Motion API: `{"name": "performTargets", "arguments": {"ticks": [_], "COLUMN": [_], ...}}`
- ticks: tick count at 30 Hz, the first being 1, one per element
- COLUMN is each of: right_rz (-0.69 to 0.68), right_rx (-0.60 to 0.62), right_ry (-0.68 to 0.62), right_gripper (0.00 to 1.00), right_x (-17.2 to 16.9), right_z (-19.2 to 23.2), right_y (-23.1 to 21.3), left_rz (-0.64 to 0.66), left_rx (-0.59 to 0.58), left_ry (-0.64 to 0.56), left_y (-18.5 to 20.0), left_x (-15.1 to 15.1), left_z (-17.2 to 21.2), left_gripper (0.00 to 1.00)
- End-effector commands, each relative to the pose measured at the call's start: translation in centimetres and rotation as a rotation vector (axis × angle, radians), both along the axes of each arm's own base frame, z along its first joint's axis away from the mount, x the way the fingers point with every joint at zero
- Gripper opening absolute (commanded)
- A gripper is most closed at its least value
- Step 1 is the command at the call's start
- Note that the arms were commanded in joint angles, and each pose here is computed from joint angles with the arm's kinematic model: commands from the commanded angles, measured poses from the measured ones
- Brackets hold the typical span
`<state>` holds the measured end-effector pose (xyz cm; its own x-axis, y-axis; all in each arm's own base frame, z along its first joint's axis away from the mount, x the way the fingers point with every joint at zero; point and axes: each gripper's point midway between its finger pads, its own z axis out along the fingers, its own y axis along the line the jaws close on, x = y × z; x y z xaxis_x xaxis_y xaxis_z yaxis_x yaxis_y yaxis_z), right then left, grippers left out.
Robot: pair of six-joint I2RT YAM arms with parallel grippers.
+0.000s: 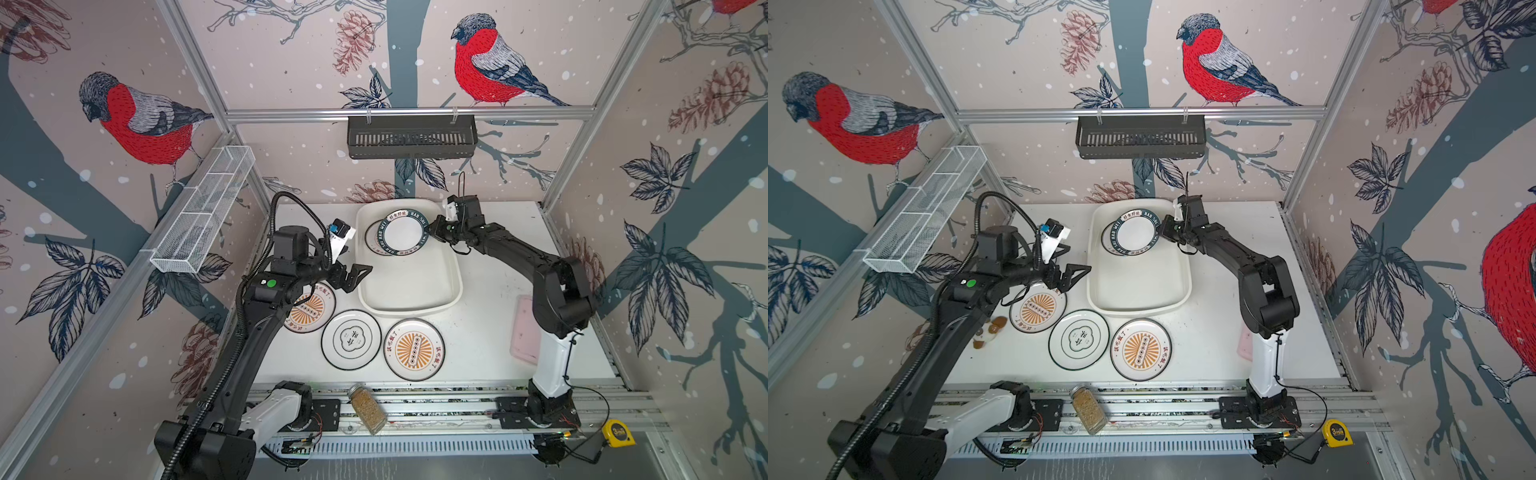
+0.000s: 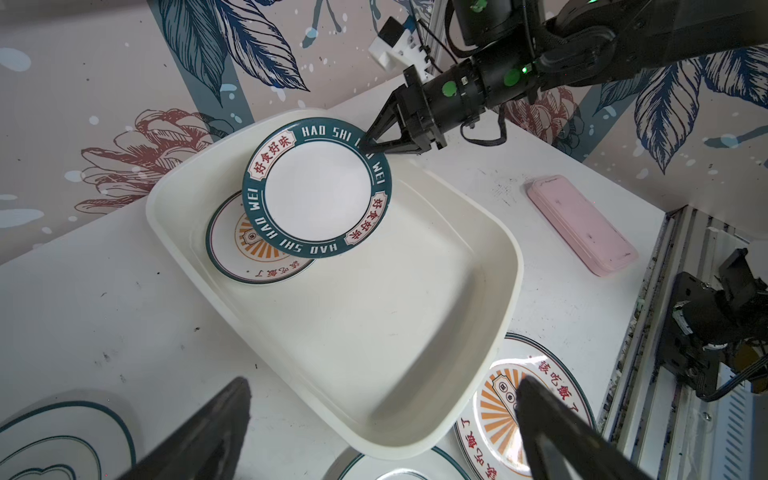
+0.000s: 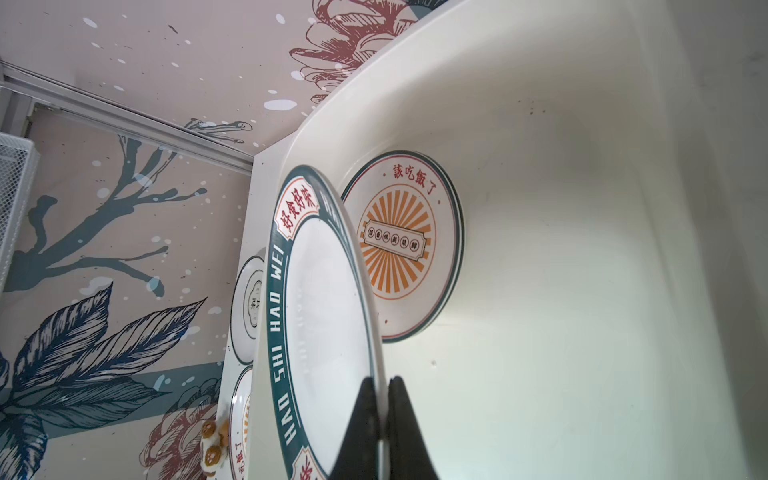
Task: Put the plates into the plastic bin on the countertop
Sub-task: 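Carry the green-rimmed plate over the tray and lower it onto the stacked plates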
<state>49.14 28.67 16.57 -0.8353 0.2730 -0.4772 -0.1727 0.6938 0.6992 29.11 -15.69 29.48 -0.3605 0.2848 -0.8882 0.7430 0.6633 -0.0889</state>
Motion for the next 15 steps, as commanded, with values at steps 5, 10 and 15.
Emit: {"name": "performTargets", "arguments": {"ticks": [5, 10, 15], "right_rz": [-0.016, -0.015, -0.020], "right_rx": [0.022, 0.015, 0.009], "right_ry": [-0.006, 0.024, 0.041], "right_gripper": [0.04, 0.05, 0.05], "right_x": [3.1, 4.3, 5.0], "right_z": [-1.7, -3.8, -5.3], "right_y": [2.2, 2.9, 3.3], "left_rz": [-0.015, -0.021, -0.017], "left_rx": [-0.010, -0.018, -0.016], "left_ry": [-0.036, -0.025, -0.034], "left_y": [-0.2, -0.3, -0.2], "left_x": [0.0, -0.2, -0.2], "left_z": [0.8, 0.4, 0.8], "left_gripper": [0.98, 0.98, 0.98]}}
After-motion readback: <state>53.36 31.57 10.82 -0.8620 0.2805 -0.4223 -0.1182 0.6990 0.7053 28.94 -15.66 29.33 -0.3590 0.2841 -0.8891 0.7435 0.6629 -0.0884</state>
